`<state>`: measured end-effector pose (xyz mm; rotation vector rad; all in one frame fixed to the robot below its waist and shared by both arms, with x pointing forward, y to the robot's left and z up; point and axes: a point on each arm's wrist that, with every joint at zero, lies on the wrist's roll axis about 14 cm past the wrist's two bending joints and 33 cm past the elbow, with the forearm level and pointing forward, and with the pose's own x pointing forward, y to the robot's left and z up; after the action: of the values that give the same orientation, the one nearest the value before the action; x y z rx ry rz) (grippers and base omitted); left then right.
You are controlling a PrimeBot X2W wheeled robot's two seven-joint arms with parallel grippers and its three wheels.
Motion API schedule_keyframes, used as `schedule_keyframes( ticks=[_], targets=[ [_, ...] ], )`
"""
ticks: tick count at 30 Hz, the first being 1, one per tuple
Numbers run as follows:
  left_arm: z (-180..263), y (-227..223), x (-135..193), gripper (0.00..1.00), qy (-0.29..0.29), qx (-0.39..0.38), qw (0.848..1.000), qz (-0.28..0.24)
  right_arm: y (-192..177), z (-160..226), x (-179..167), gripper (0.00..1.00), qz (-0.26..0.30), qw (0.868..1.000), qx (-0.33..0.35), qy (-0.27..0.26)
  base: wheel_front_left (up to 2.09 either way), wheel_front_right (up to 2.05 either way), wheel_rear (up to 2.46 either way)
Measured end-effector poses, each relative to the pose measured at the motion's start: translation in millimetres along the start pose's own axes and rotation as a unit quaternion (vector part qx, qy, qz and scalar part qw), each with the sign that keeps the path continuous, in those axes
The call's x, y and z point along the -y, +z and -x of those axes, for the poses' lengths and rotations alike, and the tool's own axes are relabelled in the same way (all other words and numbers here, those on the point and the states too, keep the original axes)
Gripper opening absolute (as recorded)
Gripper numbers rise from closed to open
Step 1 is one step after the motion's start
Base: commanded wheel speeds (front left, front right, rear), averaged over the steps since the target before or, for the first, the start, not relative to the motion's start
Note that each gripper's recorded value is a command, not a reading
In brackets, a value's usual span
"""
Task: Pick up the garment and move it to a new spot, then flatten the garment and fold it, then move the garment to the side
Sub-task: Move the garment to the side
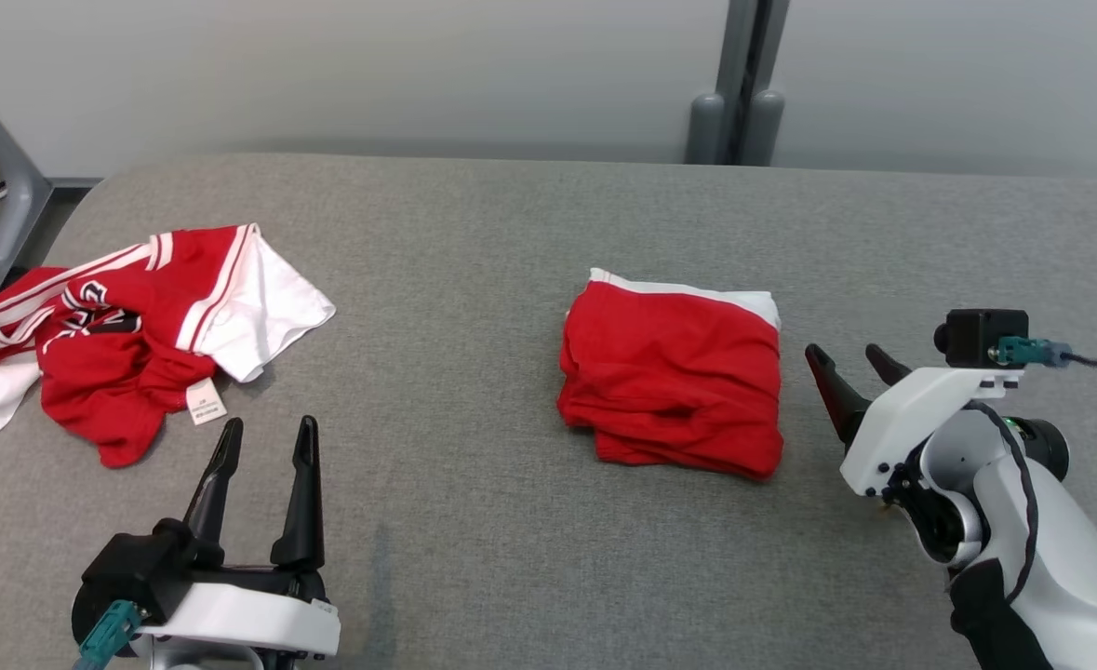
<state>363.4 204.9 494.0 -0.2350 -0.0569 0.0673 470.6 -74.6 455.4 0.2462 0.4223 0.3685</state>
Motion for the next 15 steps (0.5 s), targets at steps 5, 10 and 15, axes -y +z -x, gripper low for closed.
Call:
schedule_keyframes(
  ticks=[5, 10, 15],
  targets=[
    [4, -1, -15, 1.0, 0.025, -0.003, 1.0, 0.001, -23, -27, -5, 1.0, -0.03, 0.994, -0.1, 0.005, 0.0, 0.0, 0.0],
    [13, -2, -33, 1.0, 0.055, -0.007, 0.998, -0.001, -53, -42, -14, 1.0, -0.071, 0.981, -0.18, 0.011, 0.0, 0.0, 0.0],
    [17, -1, -43, 1.0, 0.07, -0.008, 0.998, -0.003, -70, -48, -24, 1.0, -0.079, 0.973, -0.215, 0.019, 0.0, 0.0, 0.0]
  ],
)
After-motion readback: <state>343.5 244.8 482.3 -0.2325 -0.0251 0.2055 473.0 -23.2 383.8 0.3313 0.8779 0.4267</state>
